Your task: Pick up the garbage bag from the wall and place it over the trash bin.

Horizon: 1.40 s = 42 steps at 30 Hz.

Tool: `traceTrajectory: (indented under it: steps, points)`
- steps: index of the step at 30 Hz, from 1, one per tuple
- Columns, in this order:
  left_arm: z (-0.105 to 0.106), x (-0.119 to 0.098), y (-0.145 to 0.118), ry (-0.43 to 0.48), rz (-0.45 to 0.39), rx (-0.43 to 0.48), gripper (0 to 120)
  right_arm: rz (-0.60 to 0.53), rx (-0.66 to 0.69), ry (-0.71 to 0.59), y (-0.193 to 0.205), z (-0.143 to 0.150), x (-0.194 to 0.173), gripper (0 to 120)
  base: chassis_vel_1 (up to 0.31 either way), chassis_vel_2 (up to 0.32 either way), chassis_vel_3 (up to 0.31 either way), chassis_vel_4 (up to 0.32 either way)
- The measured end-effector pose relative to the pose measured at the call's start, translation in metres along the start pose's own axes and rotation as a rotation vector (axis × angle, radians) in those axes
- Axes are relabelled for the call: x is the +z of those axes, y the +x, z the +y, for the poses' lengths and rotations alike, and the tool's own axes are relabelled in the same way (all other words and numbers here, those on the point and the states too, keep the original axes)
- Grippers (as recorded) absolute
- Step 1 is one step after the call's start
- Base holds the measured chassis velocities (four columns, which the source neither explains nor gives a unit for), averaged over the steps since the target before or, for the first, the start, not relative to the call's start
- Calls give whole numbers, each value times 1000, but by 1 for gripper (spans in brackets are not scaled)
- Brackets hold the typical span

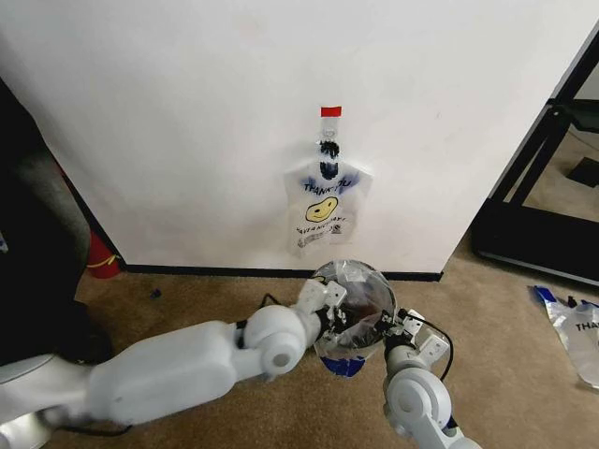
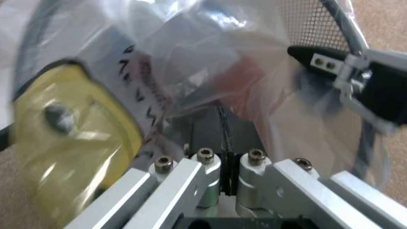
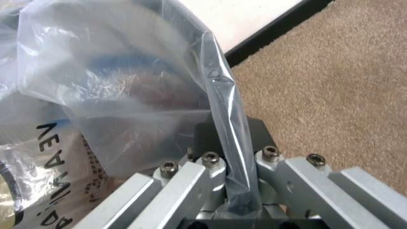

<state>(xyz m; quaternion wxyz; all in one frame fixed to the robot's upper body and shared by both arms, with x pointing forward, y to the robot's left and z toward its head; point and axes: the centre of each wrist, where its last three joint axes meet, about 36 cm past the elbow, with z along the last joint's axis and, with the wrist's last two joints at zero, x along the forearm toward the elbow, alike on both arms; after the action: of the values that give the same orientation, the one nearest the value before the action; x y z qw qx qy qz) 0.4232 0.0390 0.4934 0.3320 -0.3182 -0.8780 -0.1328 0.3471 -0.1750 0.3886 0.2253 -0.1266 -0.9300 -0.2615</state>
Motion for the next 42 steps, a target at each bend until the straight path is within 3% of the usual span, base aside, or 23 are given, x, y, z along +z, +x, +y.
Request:
traceTrajectory:
  steps: [4, 8, 15, 27, 42]
  points:
    - [-20, -15, -36, -27, 39, -6, 0, -10, -3, -1, -2, 0, 0, 0, 0, 0, 0, 0]
    - [-26, -19, -63, -32, 70, -30, 0, -15, -8, -1, -1, 1, -2, 0, 0, 0, 0, 0]
    - [-17, -16, -103, -41, 113, -109, 0, -15, -33, 1, 5, 3, -2, 0, 0, 0, 0, 0]
    - [-1, 2, -141, -21, 161, -147, 0, -14, -69, 7, 13, 8, -4, 0, 0, 0, 0, 0]
    - [-5, 14, -168, -48, 169, -159, 0, 5, -83, 2, 17, 9, -1, 0, 0, 0, 0, 0]
